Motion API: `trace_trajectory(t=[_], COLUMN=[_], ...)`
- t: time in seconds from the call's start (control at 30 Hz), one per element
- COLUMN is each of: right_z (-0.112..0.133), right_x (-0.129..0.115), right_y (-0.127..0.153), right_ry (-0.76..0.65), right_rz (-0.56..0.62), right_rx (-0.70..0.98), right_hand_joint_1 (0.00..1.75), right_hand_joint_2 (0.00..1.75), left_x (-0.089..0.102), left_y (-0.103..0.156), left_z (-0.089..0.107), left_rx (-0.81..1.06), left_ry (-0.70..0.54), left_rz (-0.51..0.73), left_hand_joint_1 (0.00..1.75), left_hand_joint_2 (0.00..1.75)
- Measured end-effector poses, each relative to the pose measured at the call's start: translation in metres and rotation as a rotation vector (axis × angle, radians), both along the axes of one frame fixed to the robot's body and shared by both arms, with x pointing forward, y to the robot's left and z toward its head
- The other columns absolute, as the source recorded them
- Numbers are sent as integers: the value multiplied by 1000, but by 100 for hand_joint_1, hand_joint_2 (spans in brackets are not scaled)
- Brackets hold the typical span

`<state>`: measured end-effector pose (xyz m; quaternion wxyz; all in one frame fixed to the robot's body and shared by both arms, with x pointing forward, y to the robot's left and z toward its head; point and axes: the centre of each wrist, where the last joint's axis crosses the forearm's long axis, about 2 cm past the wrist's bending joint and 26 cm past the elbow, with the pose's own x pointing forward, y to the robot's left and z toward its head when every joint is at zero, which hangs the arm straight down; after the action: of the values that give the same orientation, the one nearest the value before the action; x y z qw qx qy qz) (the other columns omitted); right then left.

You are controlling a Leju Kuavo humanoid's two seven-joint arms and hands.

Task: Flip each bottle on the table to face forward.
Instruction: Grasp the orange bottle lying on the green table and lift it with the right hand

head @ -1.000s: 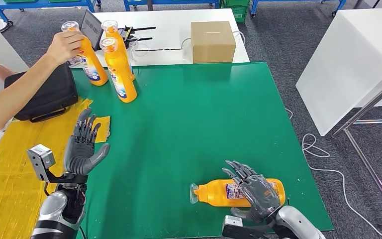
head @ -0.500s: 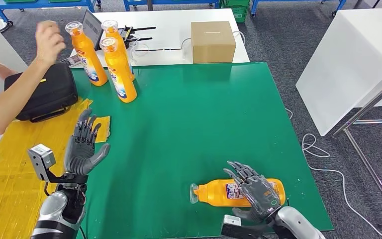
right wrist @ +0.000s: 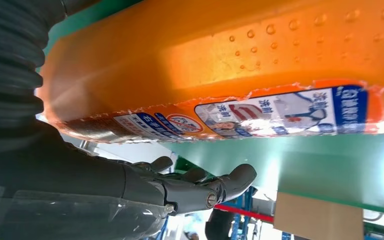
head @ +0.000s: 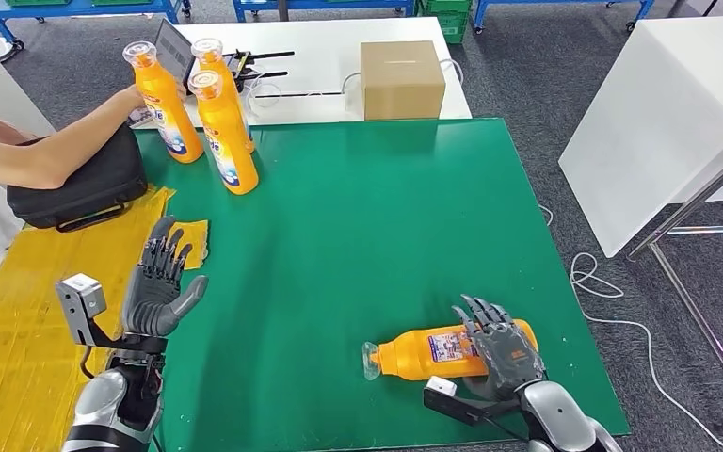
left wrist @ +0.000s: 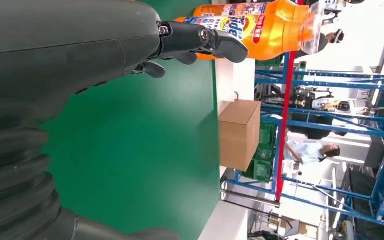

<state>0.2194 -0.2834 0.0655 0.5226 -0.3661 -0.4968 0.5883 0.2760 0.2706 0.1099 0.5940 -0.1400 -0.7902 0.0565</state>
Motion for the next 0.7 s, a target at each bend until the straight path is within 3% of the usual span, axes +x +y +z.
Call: trace_trajectory(t=[0.57, 0.6, 0.7], right_z=[-3, -3, -4], right_x=[10, 10, 12], right_y=[1, 1, 1], right_ry=[1, 1, 7], right_rz=[-42, -43, -48], right_rx=[-24, -25, -30], right_hand_joint_1=[5, 26, 135], right_hand_joint_2=[175, 175, 175], left_x=[-2, -2, -2], left_y=[1, 1, 1], left_z=[-2, -2, -2], left_rx=[-8, -8, -10], left_ry=[7, 8, 9], left_rz=[10, 11, 11], left_hand_joint_1=[0, 0, 0], left_hand_joint_2=[175, 175, 175])
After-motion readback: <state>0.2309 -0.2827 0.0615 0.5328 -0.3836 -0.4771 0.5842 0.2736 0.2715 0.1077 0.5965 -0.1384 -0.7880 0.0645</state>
